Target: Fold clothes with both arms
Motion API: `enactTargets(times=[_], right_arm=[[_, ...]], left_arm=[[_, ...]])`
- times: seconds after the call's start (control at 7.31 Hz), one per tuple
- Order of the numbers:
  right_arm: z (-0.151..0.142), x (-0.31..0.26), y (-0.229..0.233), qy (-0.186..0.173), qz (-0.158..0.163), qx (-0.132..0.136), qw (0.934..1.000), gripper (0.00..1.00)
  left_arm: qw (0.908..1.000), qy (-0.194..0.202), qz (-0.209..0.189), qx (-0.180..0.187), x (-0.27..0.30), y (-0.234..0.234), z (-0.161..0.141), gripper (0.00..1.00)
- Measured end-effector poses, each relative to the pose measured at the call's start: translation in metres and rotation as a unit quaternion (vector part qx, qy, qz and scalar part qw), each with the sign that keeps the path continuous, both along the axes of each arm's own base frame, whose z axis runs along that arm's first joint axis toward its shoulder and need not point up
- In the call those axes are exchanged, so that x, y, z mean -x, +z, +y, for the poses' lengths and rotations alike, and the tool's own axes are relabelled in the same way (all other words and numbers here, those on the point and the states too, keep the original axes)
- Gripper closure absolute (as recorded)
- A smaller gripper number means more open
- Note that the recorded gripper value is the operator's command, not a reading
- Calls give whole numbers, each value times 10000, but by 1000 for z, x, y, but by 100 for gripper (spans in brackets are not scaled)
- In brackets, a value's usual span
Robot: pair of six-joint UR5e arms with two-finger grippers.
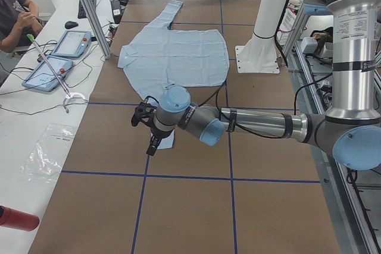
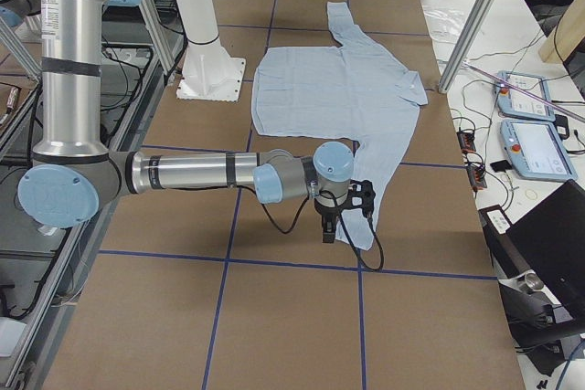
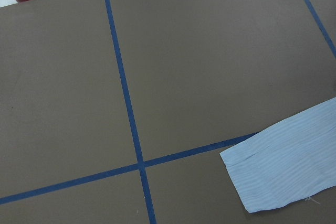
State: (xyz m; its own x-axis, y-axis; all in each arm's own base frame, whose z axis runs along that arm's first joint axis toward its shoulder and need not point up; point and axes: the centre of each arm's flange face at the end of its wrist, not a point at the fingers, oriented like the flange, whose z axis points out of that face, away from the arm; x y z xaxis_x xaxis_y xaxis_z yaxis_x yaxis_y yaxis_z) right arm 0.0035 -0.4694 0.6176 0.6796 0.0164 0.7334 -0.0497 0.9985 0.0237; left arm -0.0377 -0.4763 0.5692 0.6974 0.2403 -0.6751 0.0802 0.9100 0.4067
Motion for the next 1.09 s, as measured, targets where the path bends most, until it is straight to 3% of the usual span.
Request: enactTargets(times=[0.41,0.96,1.09], right_arm=[[9,-20,6,212,-10,80,9997,0],[3,-17,30,172,6,255,9995,0],[-3,-12,33,130,-3,159,9998,0]], left_arm=[[9999,34,85,52,0,5,9,0],[9999,60,114,39,-1,5,11,0],[9999,70,112,18,-2,4,11,0]])
